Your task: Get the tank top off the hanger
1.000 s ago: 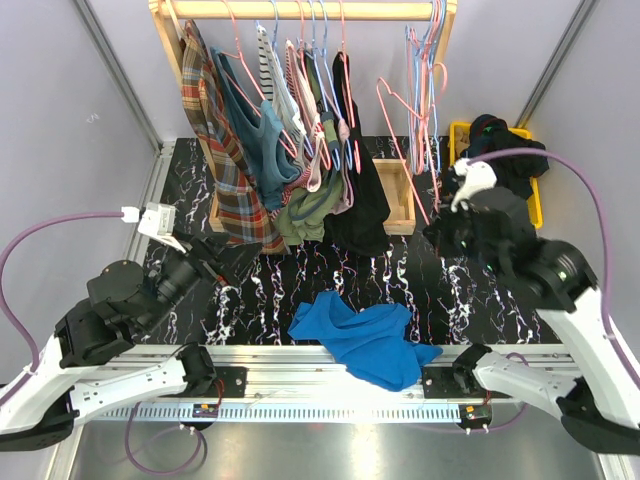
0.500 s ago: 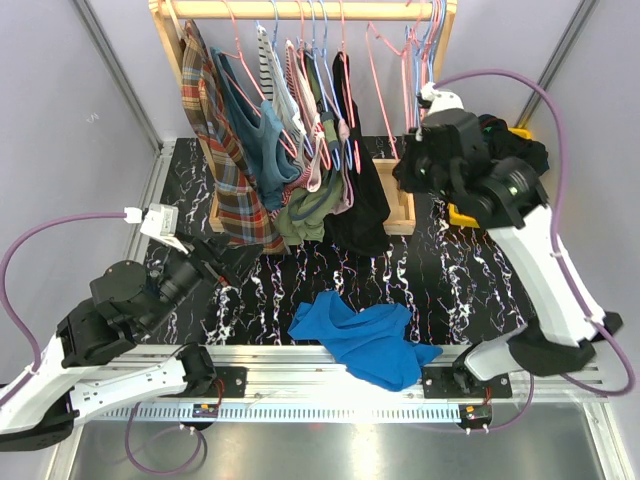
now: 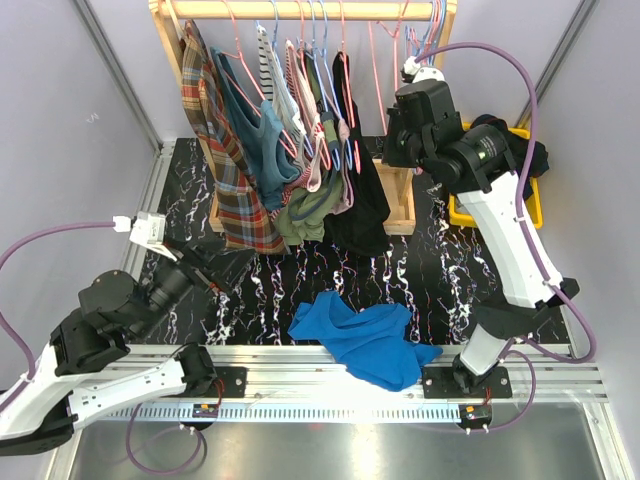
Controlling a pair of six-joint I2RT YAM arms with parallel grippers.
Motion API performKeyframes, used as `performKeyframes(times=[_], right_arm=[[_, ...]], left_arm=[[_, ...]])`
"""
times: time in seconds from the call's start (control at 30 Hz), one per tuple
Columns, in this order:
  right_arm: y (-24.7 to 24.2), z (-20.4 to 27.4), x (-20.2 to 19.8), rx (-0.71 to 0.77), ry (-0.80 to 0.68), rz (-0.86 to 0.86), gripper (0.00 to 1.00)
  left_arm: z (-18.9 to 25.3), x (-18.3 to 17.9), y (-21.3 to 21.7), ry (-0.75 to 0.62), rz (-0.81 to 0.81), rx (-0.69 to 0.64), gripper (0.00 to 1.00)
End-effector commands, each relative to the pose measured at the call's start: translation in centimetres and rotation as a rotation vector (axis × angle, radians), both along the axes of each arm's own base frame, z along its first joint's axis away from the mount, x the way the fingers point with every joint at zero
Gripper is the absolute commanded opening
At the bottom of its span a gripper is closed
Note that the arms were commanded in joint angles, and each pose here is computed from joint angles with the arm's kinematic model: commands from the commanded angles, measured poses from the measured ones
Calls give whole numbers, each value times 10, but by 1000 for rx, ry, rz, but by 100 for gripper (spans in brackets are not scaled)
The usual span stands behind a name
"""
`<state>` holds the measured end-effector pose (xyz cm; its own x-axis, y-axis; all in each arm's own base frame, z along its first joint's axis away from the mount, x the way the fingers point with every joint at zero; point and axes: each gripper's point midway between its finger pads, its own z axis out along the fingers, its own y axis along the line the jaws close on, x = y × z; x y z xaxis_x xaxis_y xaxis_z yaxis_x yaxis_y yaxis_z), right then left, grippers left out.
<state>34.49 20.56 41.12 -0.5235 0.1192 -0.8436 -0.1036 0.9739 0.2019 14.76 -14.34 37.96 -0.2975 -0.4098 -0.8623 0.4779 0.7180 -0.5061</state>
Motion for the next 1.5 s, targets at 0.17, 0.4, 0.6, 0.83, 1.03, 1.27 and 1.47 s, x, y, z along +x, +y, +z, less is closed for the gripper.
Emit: performKeyframes(times=[0.17,0.4,0.6,0.83,1.03,1.27,1.47], right_arm=[[-25,-16,22,18,59,-59,0],[-21,-29,9,27,105,5,0],[-26,-38,-9,18,127,18,0],[-34,-21,-41,58,77,28,76],[-4,-44,-131,200,163,352,100],[9,-186,-219,213,471,507,100],[29,-291,-241,5,509,381,100]], left_arm=[[5,-4,4,-9,-8,-52,99],[6,-4,3,-9,-10,-59,99],[4,-3,-2,-4,-16,-53,99],[8,-4,-3,-3,-25,-58,99],[9,-6,-5,2,-39,-55,99],[-3,-6,-17,29,-69,-42,99],[-14,-4,-22,55,-70,-24,99]])
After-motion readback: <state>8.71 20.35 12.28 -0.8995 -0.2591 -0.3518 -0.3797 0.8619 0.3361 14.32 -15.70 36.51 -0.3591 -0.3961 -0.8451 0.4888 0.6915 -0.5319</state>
